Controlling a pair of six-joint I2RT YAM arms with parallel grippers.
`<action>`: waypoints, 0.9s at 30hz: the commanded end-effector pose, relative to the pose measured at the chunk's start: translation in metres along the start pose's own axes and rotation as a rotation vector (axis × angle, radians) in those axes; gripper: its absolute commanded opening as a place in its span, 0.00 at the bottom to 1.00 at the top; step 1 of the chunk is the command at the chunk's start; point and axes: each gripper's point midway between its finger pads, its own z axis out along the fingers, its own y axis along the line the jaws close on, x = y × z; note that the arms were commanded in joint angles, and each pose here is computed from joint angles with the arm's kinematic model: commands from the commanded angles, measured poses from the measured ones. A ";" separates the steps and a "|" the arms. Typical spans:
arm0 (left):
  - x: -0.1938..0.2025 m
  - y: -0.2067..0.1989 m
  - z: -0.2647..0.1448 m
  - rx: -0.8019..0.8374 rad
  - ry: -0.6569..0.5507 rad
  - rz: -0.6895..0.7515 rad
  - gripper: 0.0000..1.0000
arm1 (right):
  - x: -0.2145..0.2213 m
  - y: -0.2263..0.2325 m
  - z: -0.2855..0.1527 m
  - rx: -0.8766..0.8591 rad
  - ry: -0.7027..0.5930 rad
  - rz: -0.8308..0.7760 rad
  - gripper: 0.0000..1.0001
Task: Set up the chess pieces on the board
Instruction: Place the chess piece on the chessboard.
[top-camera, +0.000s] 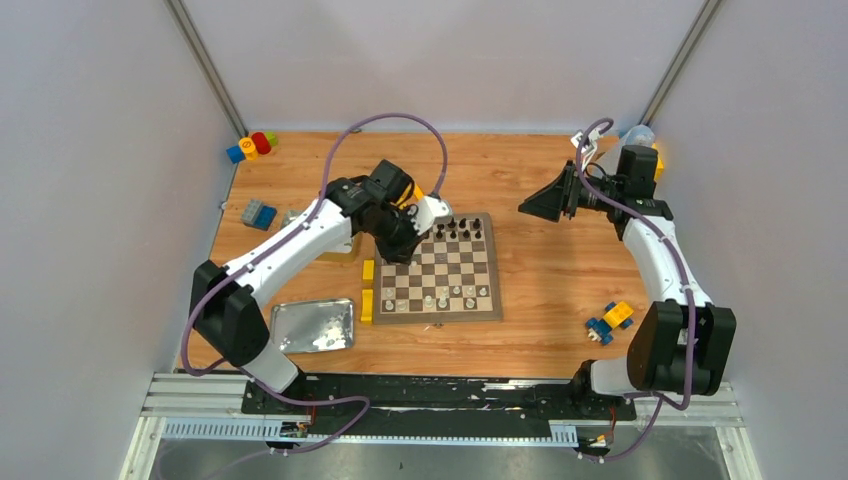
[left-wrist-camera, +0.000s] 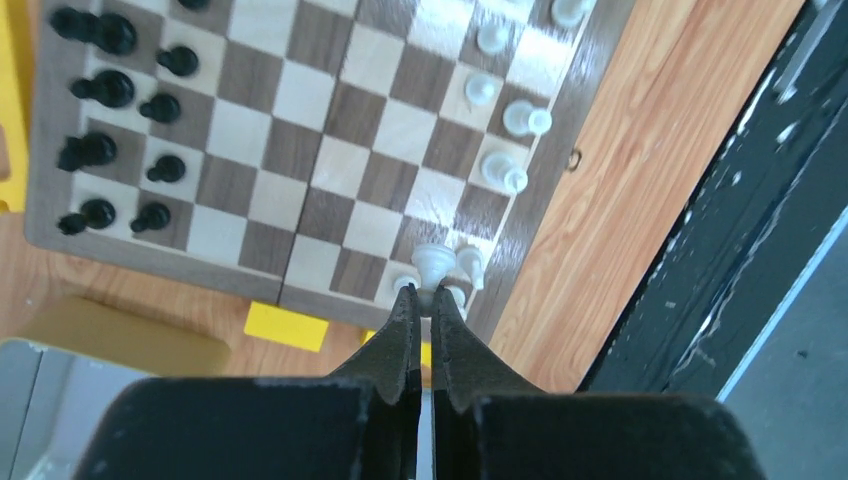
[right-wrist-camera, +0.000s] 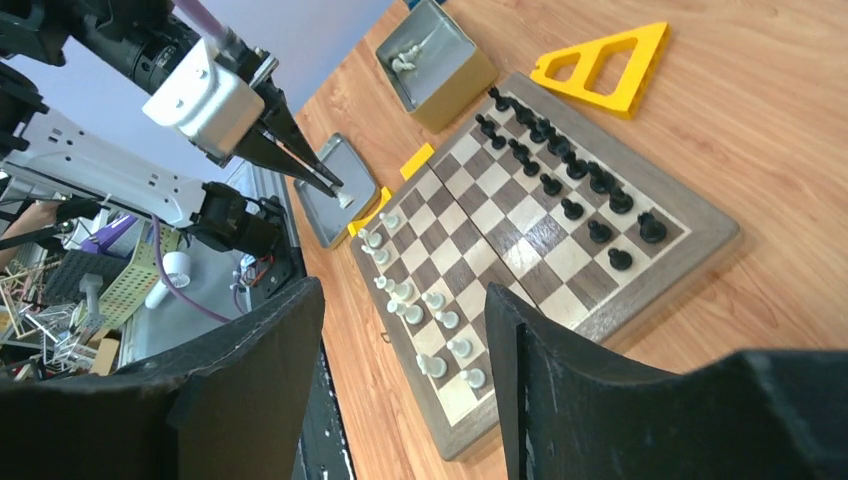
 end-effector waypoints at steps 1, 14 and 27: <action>0.030 0.011 0.005 -0.091 0.220 0.046 0.02 | 0.005 0.002 -0.009 0.027 -0.009 -0.102 0.61; 0.011 0.000 0.066 -0.037 0.431 0.068 0.02 | 0.001 0.006 -0.025 0.037 -0.033 -0.124 0.60; 0.015 -0.012 0.090 0.003 0.574 0.093 0.04 | 0.000 0.014 -0.031 0.010 -0.046 -0.122 0.59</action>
